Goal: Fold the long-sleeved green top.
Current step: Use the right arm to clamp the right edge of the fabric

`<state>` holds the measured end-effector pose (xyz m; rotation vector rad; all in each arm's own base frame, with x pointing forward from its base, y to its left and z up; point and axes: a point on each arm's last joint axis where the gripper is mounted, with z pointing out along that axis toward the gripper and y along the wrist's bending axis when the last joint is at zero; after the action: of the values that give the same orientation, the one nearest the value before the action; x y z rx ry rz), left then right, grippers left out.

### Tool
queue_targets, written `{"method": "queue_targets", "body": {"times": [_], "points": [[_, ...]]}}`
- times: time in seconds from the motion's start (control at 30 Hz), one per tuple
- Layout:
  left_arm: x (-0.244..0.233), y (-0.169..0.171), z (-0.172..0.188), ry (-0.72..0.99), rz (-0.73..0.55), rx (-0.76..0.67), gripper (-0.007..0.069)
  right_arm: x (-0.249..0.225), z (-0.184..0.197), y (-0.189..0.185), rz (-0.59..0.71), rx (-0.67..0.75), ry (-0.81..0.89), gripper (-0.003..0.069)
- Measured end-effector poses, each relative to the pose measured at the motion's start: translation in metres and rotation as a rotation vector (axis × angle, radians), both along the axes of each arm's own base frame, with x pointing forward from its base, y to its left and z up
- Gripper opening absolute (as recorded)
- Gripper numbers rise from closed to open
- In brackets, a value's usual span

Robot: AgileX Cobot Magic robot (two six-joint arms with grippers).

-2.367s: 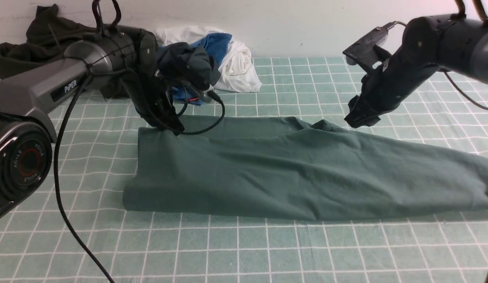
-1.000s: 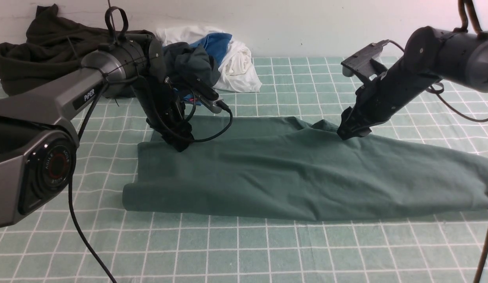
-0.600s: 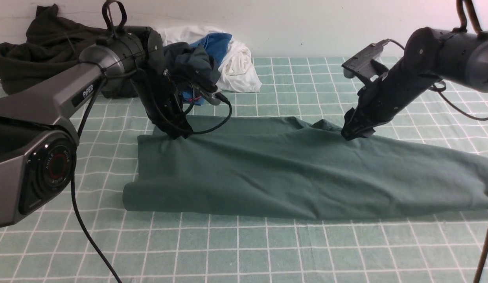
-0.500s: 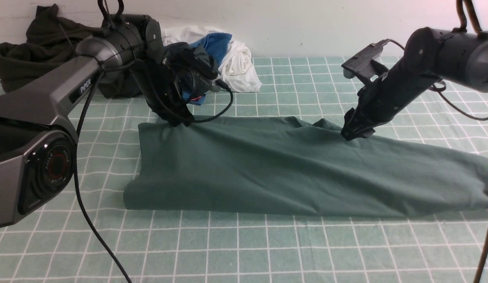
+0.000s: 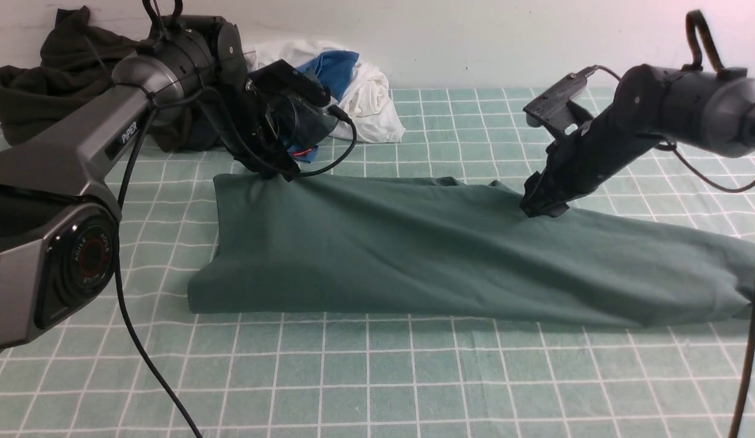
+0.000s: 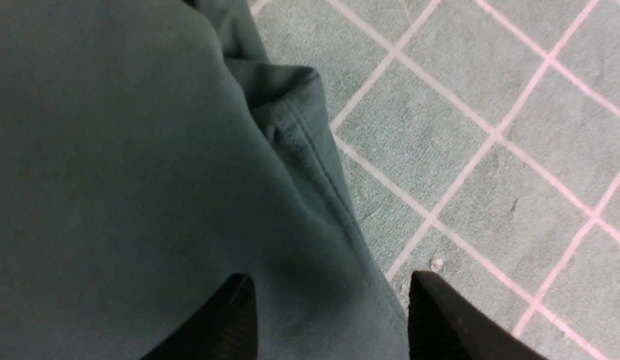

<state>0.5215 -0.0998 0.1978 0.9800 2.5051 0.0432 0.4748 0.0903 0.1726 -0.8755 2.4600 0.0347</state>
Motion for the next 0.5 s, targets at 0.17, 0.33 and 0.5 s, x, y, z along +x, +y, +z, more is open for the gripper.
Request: {"method": "queue_targets", "body": {"times": [0.17, 0.33, 0.5], "points": [[0.0002, 0.0000, -0.0005, 0.000, 0.002, -0.001, -0.0001, 0.0032, -0.0019, 0.0001, -0.006, 0.002, -0.028, 0.0333], [0.0001, -0.0006, -0.0004, 0.001, 0.003, -0.008, -0.0001, 0.0036, -0.0016, 0.0000, -0.007, 0.003, -0.033, 0.0118], [0.0000, -0.0011, -0.0004, 0.003, 0.003, -0.015, -0.0001, 0.0049, 0.0004, -0.0004, -0.004, -0.006, -0.044, -0.0004]]}}
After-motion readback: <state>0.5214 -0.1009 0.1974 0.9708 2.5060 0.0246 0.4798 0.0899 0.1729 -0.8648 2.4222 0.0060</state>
